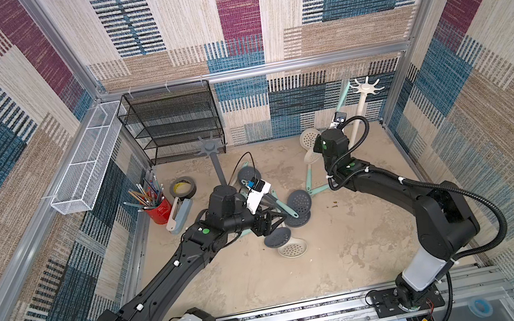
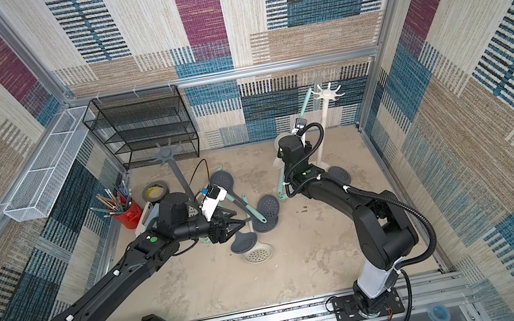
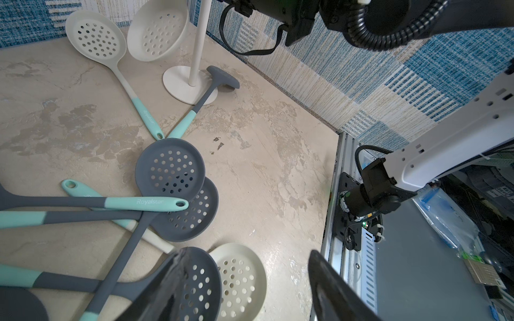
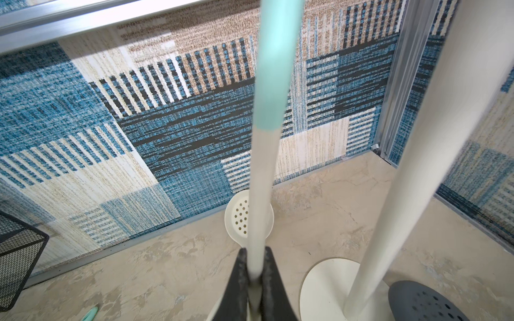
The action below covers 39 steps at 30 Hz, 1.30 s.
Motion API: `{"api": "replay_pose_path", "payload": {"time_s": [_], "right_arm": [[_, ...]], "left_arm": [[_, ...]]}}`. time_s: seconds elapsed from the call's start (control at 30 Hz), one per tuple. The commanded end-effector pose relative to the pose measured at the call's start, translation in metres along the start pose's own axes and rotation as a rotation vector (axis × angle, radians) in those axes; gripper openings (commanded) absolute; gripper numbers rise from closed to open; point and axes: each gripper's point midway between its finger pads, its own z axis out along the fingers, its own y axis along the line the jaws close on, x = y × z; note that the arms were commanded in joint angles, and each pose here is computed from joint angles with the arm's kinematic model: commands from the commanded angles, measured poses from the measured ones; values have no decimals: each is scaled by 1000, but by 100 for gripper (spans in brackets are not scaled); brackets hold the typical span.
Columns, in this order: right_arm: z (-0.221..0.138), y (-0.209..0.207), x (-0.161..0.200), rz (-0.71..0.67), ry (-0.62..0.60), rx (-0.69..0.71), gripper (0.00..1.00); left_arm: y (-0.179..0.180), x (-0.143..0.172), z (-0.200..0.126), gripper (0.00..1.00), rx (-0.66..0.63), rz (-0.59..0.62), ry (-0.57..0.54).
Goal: Hang the skimmer on the kitchen utensil rack
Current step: Hang the skimmer on the rack.
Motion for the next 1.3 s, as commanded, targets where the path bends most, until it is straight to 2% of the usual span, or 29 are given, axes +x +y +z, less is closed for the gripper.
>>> {"api": "replay_pose_path", "payload": {"time_s": [0.0, 0.67, 1.27], "right_arm": [[-1, 4, -4, 36, -5, -37, 0], [6, 0, 17, 53, 48, -66, 0], [24, -6, 1, 60, 30, -52, 18]], "left_arm": [[-4, -7, -2, 70, 16, 3, -29], [-2, -7, 0, 70, 18, -4, -25], [-2, -7, -2, 70, 15, -3, -27]]}}
